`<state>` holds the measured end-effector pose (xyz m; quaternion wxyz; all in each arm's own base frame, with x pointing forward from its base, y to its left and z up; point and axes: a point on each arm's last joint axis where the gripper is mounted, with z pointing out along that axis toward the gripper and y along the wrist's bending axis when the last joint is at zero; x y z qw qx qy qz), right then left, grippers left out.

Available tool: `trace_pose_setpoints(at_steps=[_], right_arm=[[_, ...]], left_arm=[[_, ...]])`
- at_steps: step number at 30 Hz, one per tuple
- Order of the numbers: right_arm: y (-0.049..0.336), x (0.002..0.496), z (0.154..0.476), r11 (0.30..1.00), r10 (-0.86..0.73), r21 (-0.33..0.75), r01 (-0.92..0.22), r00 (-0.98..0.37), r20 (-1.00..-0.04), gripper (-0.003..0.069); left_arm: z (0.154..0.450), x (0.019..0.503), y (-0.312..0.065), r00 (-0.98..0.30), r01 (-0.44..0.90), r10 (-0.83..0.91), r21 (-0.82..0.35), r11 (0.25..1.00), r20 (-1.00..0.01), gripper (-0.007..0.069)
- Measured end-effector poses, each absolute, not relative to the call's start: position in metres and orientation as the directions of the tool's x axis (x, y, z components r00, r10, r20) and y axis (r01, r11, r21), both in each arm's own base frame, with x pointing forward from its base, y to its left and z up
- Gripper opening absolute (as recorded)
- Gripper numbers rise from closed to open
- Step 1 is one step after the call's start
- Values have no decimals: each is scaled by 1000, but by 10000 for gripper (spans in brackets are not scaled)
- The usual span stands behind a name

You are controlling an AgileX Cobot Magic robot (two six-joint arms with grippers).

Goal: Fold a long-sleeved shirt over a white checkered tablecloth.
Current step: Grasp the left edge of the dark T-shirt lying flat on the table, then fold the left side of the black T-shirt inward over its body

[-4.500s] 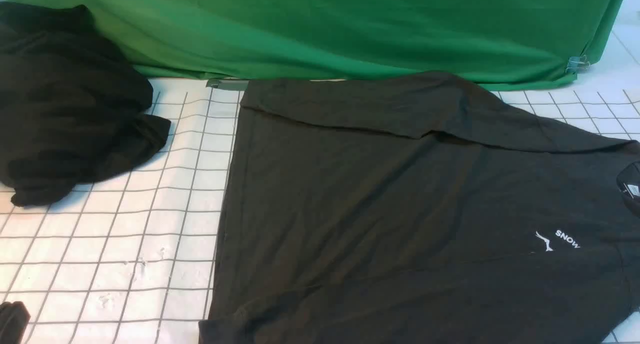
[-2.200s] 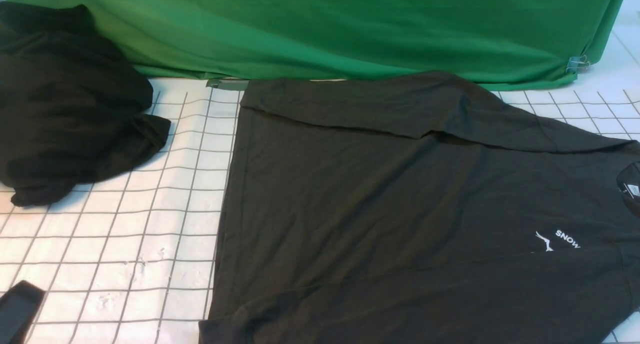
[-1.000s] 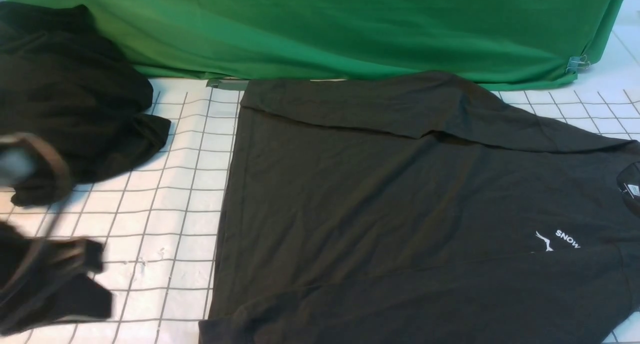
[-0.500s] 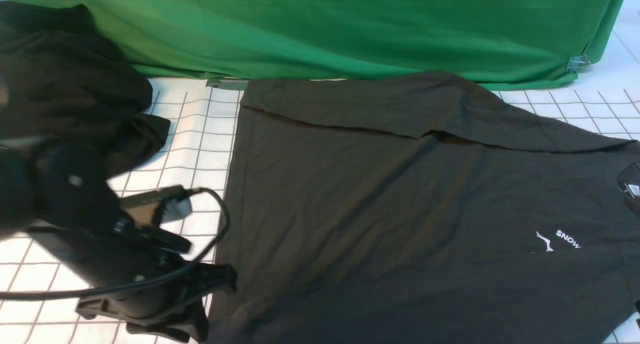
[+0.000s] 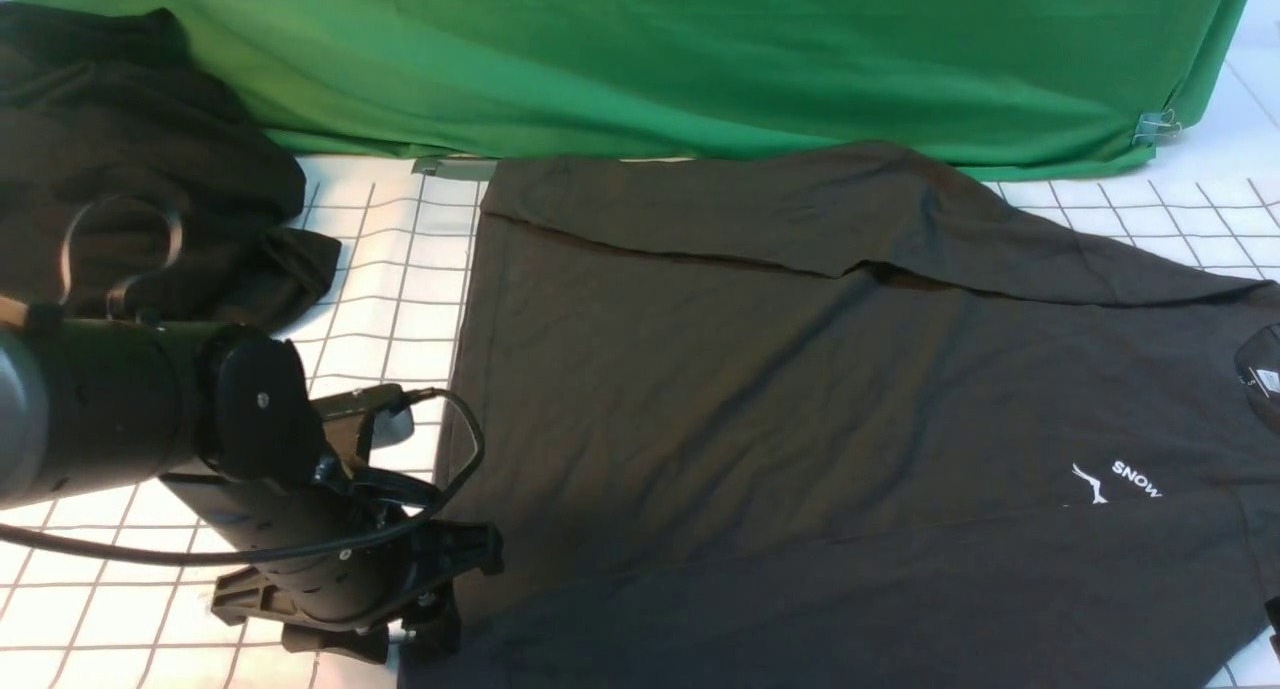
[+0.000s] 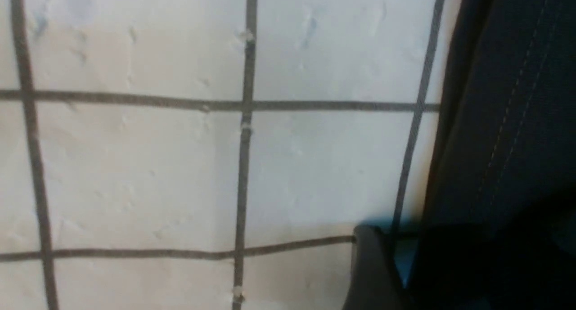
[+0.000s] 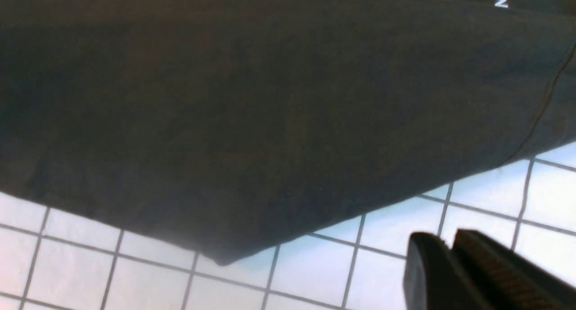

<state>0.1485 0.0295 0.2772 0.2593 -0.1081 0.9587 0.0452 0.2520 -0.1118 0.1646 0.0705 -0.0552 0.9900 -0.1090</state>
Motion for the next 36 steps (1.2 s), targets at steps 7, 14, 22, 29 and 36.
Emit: trace_pose_setpoints(at_steps=[7, 14, 22, 29, 36], right_arm=[[30, 149, 277, 973, -183, 30, -230, -840, -512, 94], [30, 149, 278, 973, -182, 31, -230, -837, -515, 113], [30, 149, 278, 973, -180, 33, -229, -838, -515, 124], [30, 149, 278, 977, -158, 45, -211, -843, -515, 132], [30, 149, 278, 977, -154, 47, -207, -842, -517, 142]], left_arm=[[164, 250, -114, -987, -96, -124, -240, 966, -105, 146], [167, 248, -114, -987, -102, -130, -252, 962, -95, 13], [226, 242, -115, -965, -52, -136, -342, 938, -226, 13], [304, 261, -121, -879, 37, -173, -426, 904, -444, 13], [310, 323, -128, -872, 11, -186, -398, 917, -453, 13]])
